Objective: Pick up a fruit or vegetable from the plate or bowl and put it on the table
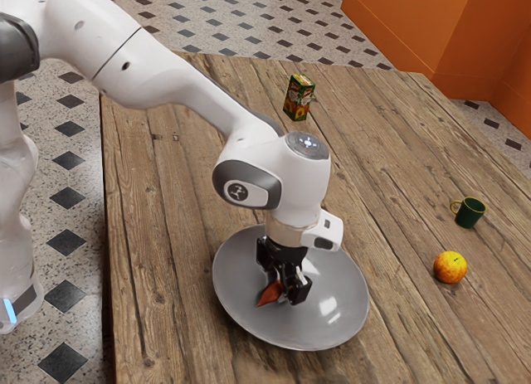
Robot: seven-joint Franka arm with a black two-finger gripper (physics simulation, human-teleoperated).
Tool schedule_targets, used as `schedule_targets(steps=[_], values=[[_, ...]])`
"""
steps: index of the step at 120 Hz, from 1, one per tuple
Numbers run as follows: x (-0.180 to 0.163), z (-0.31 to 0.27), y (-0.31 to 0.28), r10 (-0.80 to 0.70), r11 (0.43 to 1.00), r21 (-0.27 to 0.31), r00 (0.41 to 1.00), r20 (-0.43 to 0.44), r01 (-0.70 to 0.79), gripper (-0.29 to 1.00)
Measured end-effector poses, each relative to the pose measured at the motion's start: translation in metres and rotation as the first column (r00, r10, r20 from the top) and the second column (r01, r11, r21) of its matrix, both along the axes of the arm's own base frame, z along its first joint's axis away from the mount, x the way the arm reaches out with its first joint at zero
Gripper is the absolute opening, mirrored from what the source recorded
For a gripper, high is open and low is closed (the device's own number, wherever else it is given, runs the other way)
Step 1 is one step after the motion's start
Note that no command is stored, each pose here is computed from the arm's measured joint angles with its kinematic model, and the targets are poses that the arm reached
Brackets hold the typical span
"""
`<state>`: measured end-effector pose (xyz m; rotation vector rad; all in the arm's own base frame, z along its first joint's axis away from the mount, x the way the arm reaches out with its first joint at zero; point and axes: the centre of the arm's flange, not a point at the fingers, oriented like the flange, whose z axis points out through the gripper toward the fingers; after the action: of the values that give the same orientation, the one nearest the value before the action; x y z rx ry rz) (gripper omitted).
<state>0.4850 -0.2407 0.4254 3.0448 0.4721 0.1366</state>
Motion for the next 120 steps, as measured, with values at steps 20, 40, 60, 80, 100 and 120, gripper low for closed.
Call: schedule_targets(steps=[20, 40, 60, 80, 100, 120], values=[[0.011, 0.037, -0.004, -0.022, 1.000, 0.012, 0.997, 0.078, 0.021, 0.17], [0.057, 0.145, -0.014, -0.053, 0.999, 0.013, 0.969, 0.241, 0.052, 0.17], [0.143, 0.172, 0.075, 0.041, 0.998, 0.028, 0.967, 0.250, -0.049, 0.16], [0.199, 0.174, 0.144, 0.065, 0.997, 0.029, 0.964, 0.259, -0.075, 0.16], [0.217, 0.160, 0.210, 0.078, 0.994, 0.052, 0.969, 0.235, -0.093, 0.15], [0.214, 0.155, 0.218, 0.032, 0.997, 0.064, 0.976, 0.213, -0.047, 0.50]])
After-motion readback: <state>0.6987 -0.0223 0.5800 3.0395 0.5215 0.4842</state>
